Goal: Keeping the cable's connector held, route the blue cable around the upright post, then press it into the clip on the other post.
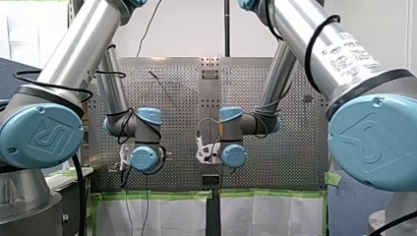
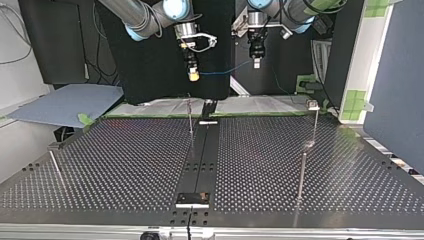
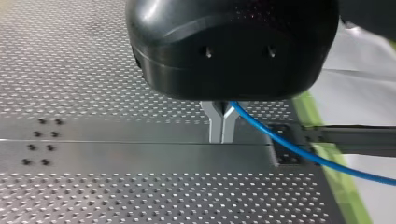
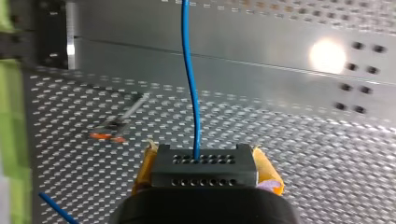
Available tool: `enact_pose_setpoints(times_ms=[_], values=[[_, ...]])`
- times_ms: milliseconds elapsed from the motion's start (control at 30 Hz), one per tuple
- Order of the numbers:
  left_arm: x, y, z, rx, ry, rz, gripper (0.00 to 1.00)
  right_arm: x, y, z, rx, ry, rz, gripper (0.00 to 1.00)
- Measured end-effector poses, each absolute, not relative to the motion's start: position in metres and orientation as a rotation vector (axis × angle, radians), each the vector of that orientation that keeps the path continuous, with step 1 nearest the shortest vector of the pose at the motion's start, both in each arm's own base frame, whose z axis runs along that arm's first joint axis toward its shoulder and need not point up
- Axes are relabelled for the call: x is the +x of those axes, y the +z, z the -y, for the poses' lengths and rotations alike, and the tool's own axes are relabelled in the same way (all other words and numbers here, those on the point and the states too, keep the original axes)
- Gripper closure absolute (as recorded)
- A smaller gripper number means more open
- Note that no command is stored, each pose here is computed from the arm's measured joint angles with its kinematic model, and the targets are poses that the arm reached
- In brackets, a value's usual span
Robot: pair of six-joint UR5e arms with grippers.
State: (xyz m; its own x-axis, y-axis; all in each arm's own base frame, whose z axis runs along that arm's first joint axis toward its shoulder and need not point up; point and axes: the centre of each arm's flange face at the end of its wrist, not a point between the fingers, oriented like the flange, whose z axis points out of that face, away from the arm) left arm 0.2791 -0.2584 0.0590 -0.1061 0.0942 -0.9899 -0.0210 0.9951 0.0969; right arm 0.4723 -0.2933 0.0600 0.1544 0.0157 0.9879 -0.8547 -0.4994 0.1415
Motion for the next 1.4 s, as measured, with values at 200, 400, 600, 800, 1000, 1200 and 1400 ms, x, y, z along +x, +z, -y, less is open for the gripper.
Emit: enact_pose_setpoints(times_ms=[200,400,600,800,1000,1200,1400], values=[[0.274,0.055,0.255,0.087,0.127,-1.721,1.00,0.465,0.029,0.287,1.762,1.358,0.832,1.00],[0.268,0.051,0.252,0.114,0.152,-1.770,1.00,0.457,0.007,0.279,1.845,1.277,0.845,1.00],[0.269,0.058,0.257,0.131,0.121,-1.767,1.00,0.451,0.008,0.278,1.868,1.233,0.870,1.00],[0.273,0.075,0.259,0.103,0.056,-1.756,1.00,0.452,0.033,0.283,1.816,1.265,0.915,1.00],[0.275,0.091,0.252,0.026,0.057,-1.753,1.00,0.465,0.066,0.294,1.777,1.352,0.935,1.00],[0.287,0.115,0.251,-0.051,0.053,-1.725,1.00,0.480,0.103,0.307,1.758,1.436,0.923,1.00],[0.308,0.148,0.249,-0.118,0.076,-1.675,1.00,0.494,0.146,0.320,1.739,1.519,0.896,1.00]])
